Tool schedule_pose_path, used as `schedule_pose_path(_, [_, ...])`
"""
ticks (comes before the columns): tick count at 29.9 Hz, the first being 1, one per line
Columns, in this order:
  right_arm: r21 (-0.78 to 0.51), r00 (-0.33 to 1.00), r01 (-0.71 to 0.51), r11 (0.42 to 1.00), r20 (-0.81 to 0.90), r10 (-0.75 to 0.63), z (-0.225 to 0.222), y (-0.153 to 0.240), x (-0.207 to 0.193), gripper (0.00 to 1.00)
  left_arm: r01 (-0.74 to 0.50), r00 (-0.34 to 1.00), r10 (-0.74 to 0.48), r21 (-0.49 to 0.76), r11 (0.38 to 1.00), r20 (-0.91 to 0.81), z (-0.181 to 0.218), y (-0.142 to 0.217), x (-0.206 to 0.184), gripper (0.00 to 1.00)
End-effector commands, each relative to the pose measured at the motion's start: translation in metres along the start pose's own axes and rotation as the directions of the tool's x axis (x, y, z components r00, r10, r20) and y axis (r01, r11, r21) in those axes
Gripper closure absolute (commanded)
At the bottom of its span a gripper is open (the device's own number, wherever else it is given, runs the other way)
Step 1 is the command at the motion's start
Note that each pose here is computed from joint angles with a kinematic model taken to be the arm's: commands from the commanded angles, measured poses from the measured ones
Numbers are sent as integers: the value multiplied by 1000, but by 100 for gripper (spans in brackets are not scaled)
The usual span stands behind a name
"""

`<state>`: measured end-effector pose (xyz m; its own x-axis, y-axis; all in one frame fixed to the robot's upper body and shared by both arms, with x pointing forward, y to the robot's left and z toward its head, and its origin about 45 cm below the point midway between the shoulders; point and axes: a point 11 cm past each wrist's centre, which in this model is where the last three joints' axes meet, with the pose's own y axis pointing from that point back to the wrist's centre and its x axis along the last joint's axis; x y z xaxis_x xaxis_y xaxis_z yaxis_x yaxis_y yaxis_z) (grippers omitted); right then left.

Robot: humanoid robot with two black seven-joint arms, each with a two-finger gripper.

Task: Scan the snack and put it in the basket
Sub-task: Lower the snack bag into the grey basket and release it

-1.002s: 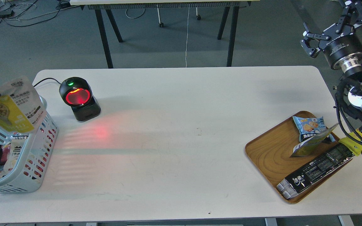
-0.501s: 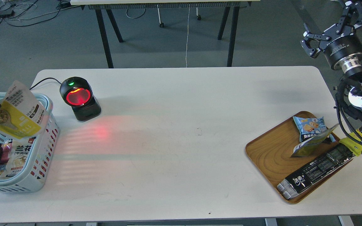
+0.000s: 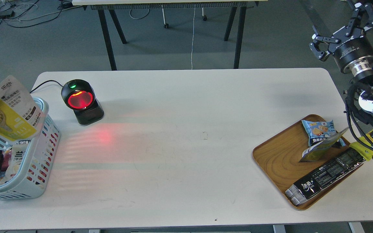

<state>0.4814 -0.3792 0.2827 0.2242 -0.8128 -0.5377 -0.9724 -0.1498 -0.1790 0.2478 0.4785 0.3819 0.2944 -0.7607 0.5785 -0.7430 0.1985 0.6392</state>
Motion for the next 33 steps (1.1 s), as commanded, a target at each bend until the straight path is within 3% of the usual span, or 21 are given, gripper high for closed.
schedule_pose_path(1, [-1, 1000, 3, 1000, 1, -3, 1, -1, -1, 1, -25, 1000, 24, 20, 999, 12, -6, 2, 8, 100])
schedule_pose_path(10, [2, 1000, 3, 1000, -2, -3, -1, -1, -1, 1, -34, 999, 33, 36, 999, 17, -10, 4, 11, 100])
schedule_pose_path(18, [2, 1000, -1, 1000, -7, 1, -3, 0, 1, 1, 27, 999, -25, 65, 997, -21, -20, 8, -12, 100])
schedule_pose_path(28, [4, 1000, 3, 1000, -7, -3, -4, -1, 0, 1, 80, 995, -80, 8, 997, -58, -1, 3, -41, 100])
schedule_pose_path(31, [4, 1000, 3, 1000, -7, -3, -4, -1, 0, 1, 84, 995, -84, 3, 996, -60, 1, 3, -43, 94])
schedule_pose_path(33, [5, 1000, 4, 1000, -7, -4, -4, -1, -1, 1, 79, 995, -79, 5, 997, -58, 0, 3, -42, 82])
